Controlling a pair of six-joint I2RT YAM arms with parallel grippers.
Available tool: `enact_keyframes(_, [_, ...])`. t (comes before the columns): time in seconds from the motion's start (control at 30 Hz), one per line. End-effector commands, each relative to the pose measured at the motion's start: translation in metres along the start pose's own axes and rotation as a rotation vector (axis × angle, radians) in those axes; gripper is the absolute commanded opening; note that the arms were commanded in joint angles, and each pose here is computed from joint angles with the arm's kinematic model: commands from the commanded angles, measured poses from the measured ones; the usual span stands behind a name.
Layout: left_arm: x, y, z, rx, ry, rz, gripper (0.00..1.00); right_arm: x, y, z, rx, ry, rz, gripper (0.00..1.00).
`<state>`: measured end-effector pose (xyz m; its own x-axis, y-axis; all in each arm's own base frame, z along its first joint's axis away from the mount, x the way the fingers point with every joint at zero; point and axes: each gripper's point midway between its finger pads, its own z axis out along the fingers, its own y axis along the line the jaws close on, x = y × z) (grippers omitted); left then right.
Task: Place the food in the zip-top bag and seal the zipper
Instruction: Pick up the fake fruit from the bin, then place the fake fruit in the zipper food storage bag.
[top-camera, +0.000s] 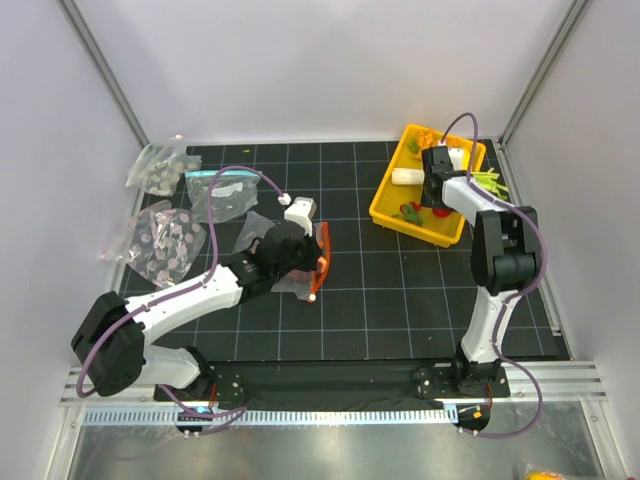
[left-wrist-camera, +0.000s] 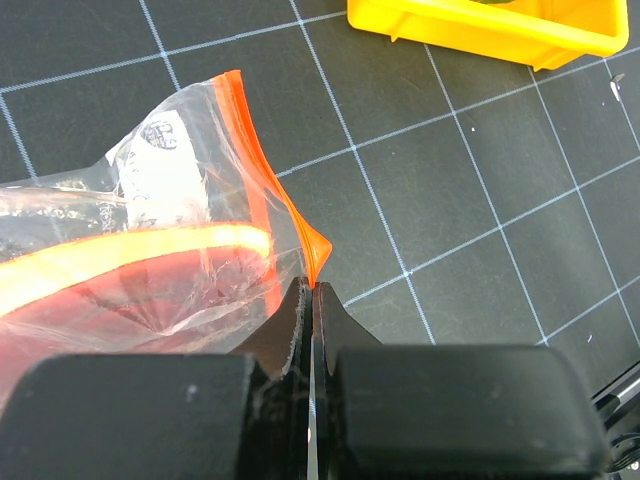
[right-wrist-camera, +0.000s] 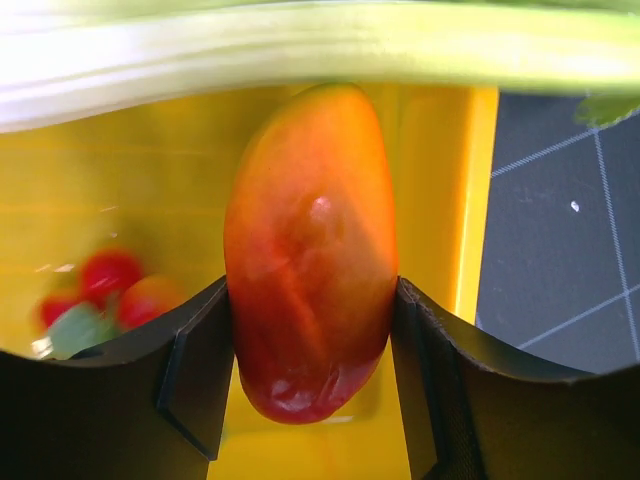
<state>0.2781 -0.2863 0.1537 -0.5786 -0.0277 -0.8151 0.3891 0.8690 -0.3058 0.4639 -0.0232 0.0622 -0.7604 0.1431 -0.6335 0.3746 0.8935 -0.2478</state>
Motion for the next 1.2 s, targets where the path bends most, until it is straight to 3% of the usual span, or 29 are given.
enact_keyframes(0.0, [-0.022,-0.01,-0.002,0.027,-0.054,-0.019,0.0,-0.05,0.01,-0.069,-0.144,-0.208,0.161,0.46])
enact_keyframes(0.03, [-0.022,-0.01,-0.002,0.024,-0.056,-0.018,0.0,-0.071,0.01,-0.096,-0.205,-0.299,0.233,0.46])
enact_keyframes(0.23, [-0.028,-0.007,-0.007,0.01,-0.076,-0.012,0.0,-0.059,0.037,-0.166,-0.488,-0.359,0.298,0.46])
enact_keyframes(0.37, [-0.029,-0.007,-0.008,0.009,-0.08,-0.017,0.0,-0.029,0.076,-0.229,-0.697,-0.407,0.246,0.46])
enact_keyframes(0.5, [-0.029,-0.004,-0.008,-0.005,-0.079,-0.012,0.0,0.015,0.126,-0.278,-0.973,-0.355,0.164,0.46])
enact_keyframes(0.83, [-0.03,0.014,-0.004,-0.059,-0.064,-0.03,0.0,0.109,0.188,-0.281,-1.173,-0.052,-0.119,0.41])
enact_keyframes(1.17, [-0.03,0.021,-0.006,-0.066,-0.057,-0.058,0.0,0.158,0.223,-0.294,-1.281,0.092,-0.26,0.4])
